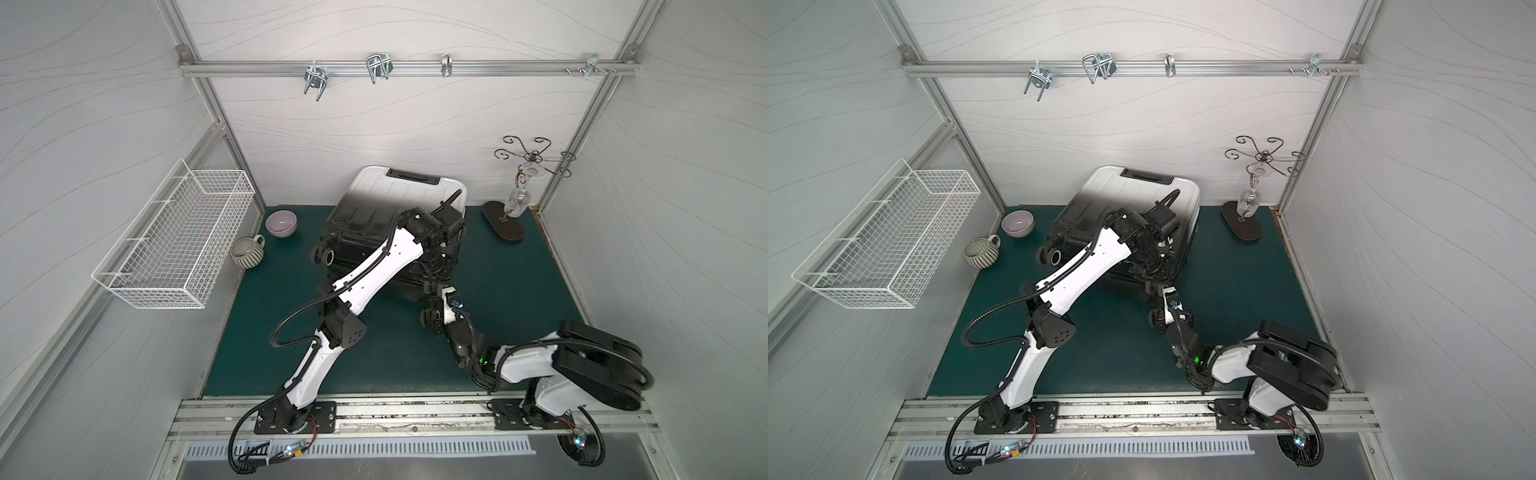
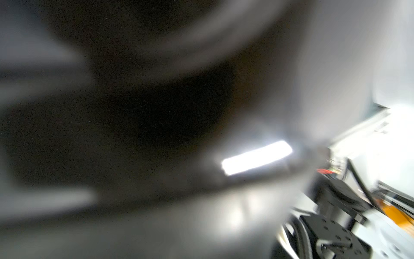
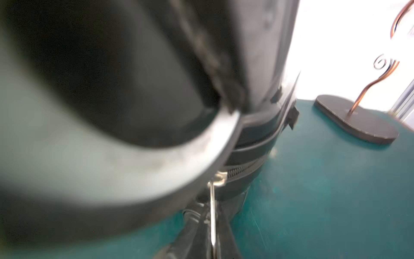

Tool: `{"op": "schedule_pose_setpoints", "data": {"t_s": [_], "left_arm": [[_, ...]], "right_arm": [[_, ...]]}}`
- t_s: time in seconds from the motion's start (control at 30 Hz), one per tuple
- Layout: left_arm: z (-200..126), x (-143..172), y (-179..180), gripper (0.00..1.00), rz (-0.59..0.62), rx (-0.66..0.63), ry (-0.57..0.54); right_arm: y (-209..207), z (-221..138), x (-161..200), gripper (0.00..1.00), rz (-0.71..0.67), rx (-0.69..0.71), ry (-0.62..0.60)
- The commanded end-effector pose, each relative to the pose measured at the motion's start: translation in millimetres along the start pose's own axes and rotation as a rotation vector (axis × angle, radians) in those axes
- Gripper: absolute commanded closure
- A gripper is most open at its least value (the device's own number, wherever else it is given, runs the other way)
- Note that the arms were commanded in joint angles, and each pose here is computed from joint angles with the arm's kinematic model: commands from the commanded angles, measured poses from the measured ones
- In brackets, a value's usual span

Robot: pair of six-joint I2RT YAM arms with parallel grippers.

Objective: Close the suitcase zippers
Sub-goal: Zip the zipper on the suitcase.

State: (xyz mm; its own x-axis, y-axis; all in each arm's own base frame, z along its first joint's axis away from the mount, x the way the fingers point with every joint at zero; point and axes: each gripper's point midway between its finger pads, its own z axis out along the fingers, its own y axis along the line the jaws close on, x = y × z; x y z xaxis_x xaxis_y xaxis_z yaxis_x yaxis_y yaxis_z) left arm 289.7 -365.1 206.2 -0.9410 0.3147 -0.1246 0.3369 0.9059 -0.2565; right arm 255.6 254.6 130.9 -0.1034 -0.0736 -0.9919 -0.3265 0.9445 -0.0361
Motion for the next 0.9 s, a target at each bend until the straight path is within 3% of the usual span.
{"op": "schedule_pose_setpoints", "data": {"t_s": [0.0, 0.1, 0.23, 0.33, 0.47, 0.53, 0.63, 0.77, 0.87], "left_arm": [[-28, -106, -82, 1.00, 0.066, 0.373, -0.401], [-33, -97, -79, 0.96, 0.095, 0.364, -0.392], [-57, -84, -70, 0.55, 0.149, 0.325, -0.411], [-80, -72, -58, 0.30, 0.184, 0.273, -0.431], [-122, -55, -31, 0.09, 0.199, 0.205, -0.480], [-151, -47, -12, 0.06, 0.194, 0.167, -0.531], [-187, -29, 44, 0.06, 0.164, -0.027, -0.595], [-200, -2, 179, 0.07, -0.086, -0.312, -0.610], [-201, 22, 237, 0.05, -0.237, -0.312, -0.627]], "right_arm": [[87, -18, -55, 1.00, -0.157, -0.288, -0.220], [74, -11, -52, 1.00, -0.109, -0.274, -0.202], [59, -8, -52, 1.00, -0.109, -0.251, -0.201], [41, -5, -49, 1.00, -0.046, -0.236, -0.169], [14, -1, -44, 1.00, 0.028, -0.209, -0.119], [2, 1, -42, 1.00, 0.055, -0.192, -0.097], [-21, 7, -36, 1.00, 0.132, -0.155, -0.047], [-59, 11, -33, 1.00, 0.211, -0.091, -0.006], [-89, 18, -34, 1.00, 0.261, -0.045, 0.028]]}}
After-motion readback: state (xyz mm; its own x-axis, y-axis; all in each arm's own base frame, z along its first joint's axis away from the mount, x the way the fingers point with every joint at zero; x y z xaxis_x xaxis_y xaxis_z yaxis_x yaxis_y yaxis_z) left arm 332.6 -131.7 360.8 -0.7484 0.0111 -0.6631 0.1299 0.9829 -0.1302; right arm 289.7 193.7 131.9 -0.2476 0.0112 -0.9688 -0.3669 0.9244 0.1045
